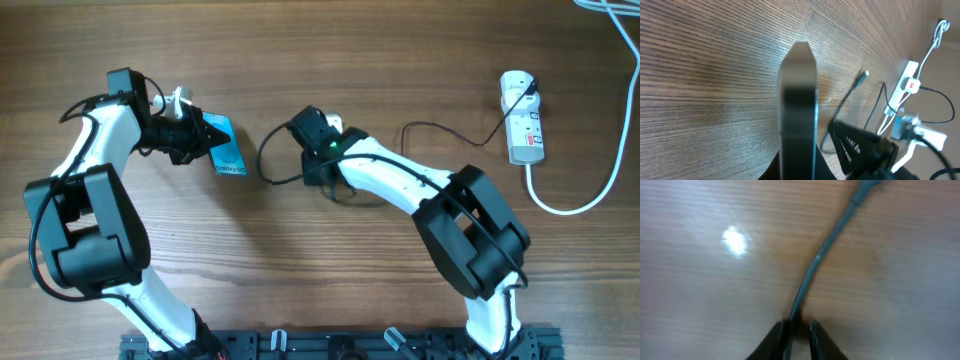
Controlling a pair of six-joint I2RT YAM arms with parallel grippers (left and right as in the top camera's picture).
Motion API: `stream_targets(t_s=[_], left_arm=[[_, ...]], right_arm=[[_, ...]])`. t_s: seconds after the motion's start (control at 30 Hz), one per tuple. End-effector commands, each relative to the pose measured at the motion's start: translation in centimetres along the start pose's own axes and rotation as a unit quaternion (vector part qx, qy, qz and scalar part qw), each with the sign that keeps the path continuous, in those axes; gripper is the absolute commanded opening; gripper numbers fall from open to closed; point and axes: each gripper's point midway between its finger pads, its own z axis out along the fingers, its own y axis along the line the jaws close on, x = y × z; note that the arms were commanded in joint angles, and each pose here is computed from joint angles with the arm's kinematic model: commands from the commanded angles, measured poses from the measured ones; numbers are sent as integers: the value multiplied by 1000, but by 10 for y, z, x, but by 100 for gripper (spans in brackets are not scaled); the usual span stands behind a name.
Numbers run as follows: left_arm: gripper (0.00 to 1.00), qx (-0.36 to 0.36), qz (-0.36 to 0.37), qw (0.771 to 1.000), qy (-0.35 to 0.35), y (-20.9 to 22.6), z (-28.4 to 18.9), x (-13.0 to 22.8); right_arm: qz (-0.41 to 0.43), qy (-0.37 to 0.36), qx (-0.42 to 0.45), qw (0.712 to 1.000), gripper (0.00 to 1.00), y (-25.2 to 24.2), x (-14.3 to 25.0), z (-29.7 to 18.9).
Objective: Plug charger to phone and switch on socket
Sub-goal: 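Grasp the USB-C plug with the right gripper and lift it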
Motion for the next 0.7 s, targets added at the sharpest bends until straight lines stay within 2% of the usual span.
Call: stream_targets(t_s=[0.0,0.1,0.2,0.3,0.33,0.43,0.67], left_arm=[[5,6,10,1000,4,-1,2,1],[5,5,11,1000,4,-1,2,1],[5,-2,10,1000,2,1,2,0],[5,-2,10,1000,2,1,2,0],[5,-2,9,1000,4,1,2,1],[6,-3,7,1000,6,2,2,2],[7,-13,8,1000,3,5,2,1]], right_arm=[[10,135,68,988,20,-48,65,10],[-15,223,126,967,21,-90,95,-9],[-31,262,156,952,21,-118,104,-20],[-9,249,146,957,28,-124,93,-15],[-4,244,140,959,36,-123,91,-12],[8,210,123,970,50,-118,75,-2],[76,165,92,979,57,-124,46,11]])
